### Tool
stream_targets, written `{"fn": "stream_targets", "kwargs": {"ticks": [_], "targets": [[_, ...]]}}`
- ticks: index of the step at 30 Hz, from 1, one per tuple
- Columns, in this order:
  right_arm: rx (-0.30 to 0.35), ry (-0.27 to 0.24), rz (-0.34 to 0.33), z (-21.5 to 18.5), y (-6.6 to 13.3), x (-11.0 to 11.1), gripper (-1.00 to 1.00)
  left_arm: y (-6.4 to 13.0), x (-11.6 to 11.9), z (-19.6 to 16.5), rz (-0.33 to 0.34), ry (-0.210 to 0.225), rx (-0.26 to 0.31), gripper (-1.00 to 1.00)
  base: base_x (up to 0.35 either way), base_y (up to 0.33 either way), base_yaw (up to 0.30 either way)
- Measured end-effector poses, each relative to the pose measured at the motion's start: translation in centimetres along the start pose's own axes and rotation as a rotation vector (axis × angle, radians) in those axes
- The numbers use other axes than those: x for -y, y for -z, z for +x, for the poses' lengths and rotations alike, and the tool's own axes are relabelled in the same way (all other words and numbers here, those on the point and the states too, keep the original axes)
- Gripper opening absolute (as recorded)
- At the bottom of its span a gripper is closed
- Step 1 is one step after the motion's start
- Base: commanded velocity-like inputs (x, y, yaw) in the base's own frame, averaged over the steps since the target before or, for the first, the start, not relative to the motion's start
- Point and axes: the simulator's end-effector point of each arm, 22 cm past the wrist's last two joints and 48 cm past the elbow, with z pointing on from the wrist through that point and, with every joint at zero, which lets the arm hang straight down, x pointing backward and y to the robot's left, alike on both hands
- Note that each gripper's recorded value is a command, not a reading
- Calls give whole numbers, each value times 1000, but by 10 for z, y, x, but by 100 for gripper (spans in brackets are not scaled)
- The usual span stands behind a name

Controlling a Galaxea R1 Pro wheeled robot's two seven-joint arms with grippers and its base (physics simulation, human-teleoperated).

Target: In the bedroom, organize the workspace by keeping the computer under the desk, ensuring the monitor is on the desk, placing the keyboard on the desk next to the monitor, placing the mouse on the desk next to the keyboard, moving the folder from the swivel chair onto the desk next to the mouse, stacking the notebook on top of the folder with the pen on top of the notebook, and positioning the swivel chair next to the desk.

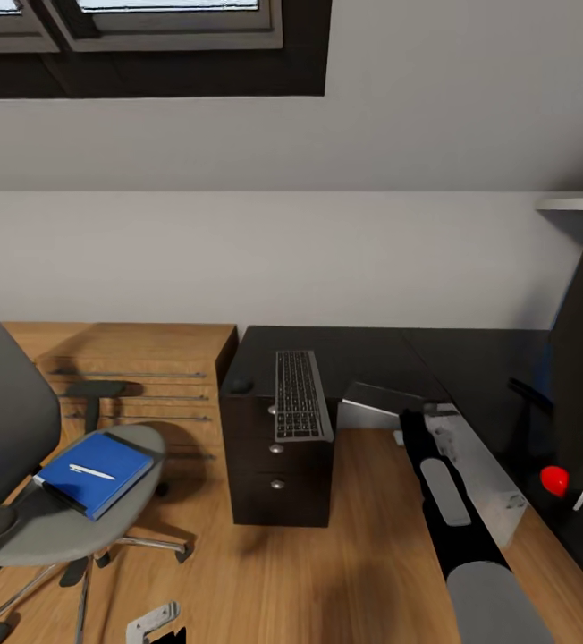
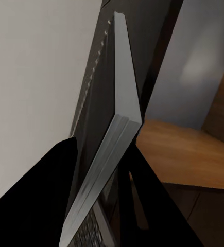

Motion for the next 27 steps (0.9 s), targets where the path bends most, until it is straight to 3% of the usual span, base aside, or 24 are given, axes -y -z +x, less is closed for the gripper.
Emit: {"fn": "stream_targets", "kwargs": {"ticks": [1,2,6,27], "targets": [[-1,0,1,0,0,0,-100,1,2,2,4,-10,-2,100,268,0,0],[-1,1,3,2,0,1,-100,2,9,14,18,-49,-17,100,219,0,0],[0,3,5,1,0,3,-100,1,2,28,4,-81,-40,100,104,0,0],[-23,16,59,12,-1,28,-100,3,11,39,17,-99,-54,100,186,0,0]]}}
